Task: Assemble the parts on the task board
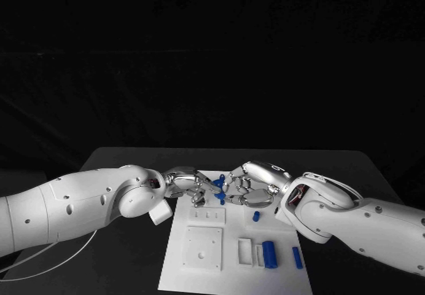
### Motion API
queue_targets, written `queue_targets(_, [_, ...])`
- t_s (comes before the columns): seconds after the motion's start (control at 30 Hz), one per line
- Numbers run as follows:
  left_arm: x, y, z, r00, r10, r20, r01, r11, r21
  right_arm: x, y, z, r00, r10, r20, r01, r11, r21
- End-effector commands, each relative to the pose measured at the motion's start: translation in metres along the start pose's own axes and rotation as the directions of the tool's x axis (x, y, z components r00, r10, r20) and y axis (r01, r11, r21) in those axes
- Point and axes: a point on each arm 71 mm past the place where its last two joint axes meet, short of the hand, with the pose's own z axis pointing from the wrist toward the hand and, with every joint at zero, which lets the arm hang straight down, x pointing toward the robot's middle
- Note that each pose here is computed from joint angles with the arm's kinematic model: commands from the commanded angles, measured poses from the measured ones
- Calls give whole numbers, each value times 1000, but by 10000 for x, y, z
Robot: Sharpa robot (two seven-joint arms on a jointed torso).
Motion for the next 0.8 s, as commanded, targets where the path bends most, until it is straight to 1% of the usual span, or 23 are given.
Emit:
queue_targets(0.03, [-24,-16,6,998,32,55,-31,999,-14,1,-12,-8,1000,28,13,-28,1000,-11])
queue_targets(0.13, [-54,-3,7,993,62,101,-58,998,-38,-45,-86,-34,998,40,48,-41,999,7])
queue_targets(0.2, [-80,12,1,986,90,141,-81,994,-67,-83,-152,-62,997,42,71,-43,999,22])
queue_targets(0.33, [-120,27,-10,967,151,206,-130,985,-111,-153,-298,-124,995,35,93,-41,997,61])
queue_targets(0.43, [-130,24,-17,949,203,241,-175,975,-134,-215,-393,-146,993,35,114,-45,995,88])
queue_targets(0.47, [-128,21,-17,945,216,246,-186,973,-138,-223,-406,-150,993,35,115,-45,995,92])
queue_targets(0.53, [-117,6,-20,925,267,270,-234,961,-151,-238,-450,-161,993,31,115,-44,993,107])
queue_targets(0.67, [-104,-35,-33,885,310,347,-271,950,-157,-224,-443,-157,994,36,102,-48,992,114])
queue_targets(0.77, [-84,-66,-36,849,364,382,-328,931,-158,-220,-439,-154,994,35,100,-46,992,116])
queue_targets(0.8, [-71,-72,-39,832,387,398,-351,922,-163,-222,-444,-156,994,34,101,-46,992,118])
